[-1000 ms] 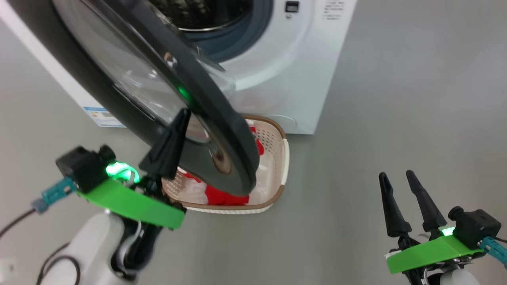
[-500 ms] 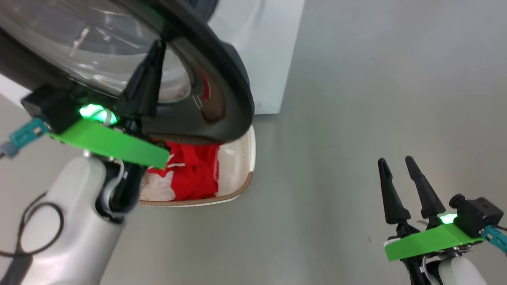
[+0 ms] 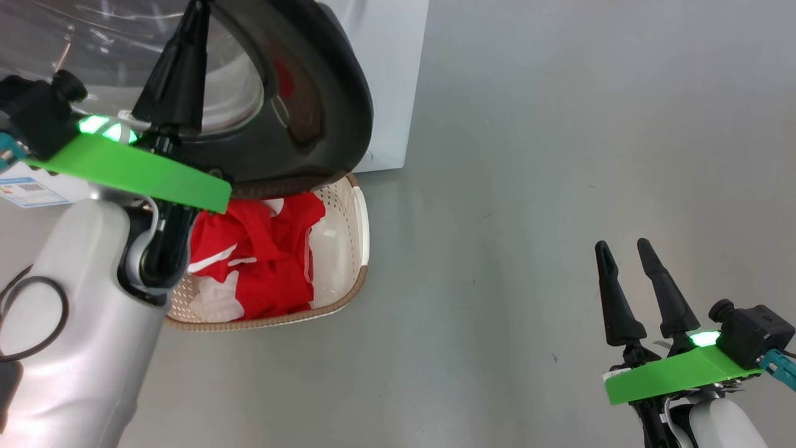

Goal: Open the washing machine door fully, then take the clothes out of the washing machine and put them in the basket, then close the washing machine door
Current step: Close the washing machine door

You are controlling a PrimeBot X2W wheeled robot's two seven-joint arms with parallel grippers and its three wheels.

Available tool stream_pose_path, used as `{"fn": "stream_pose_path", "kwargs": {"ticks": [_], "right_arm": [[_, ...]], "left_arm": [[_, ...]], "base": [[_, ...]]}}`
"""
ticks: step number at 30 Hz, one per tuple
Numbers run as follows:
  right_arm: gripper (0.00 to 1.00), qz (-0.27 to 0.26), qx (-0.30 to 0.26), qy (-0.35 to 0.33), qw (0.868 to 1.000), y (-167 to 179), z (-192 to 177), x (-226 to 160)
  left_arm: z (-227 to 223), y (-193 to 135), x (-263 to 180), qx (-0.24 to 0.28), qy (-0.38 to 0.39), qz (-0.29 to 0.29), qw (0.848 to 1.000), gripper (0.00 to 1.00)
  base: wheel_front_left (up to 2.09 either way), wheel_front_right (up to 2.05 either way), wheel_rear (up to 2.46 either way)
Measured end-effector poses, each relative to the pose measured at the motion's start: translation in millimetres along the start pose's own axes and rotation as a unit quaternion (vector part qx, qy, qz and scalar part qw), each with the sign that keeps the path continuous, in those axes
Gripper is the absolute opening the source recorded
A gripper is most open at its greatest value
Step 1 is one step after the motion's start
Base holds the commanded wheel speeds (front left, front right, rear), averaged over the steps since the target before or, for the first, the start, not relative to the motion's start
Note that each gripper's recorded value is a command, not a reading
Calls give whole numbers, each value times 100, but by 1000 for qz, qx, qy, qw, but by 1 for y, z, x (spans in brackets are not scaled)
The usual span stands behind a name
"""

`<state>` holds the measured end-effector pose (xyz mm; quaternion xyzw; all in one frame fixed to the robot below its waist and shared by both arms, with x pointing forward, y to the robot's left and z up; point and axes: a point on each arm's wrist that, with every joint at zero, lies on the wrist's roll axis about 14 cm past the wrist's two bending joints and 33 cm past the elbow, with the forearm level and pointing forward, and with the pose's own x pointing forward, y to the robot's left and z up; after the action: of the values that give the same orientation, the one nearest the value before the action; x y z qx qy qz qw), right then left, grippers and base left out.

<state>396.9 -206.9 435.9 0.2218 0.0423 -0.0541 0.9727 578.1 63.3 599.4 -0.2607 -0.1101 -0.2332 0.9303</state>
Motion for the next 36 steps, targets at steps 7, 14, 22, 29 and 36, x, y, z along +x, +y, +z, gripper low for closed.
{"fn": "stream_pose_path", "kwargs": {"ticks": [7,14,22,29,36], "right_arm": [[100,3,1,-7,1000,2,5,0],[100,17,0,-13,1000,11,9,1],[100,33,-9,-13,999,21,9,-2],[100,46,-14,-5,999,29,4,-8],[100,61,-17,-9,998,37,8,-10]], "left_arm": [[4,1,-5,4,-1,5,1000,0],[-12,16,-39,4,26,41,999,0],[-22,35,-88,7,42,99,994,0],[-19,56,-135,14,43,159,986,38],[-23,68,-182,32,60,204,977,83]], "base": [[0,0,0],[0,0,0],[0,0,0],[0,0,0],[0,0,0]]}}
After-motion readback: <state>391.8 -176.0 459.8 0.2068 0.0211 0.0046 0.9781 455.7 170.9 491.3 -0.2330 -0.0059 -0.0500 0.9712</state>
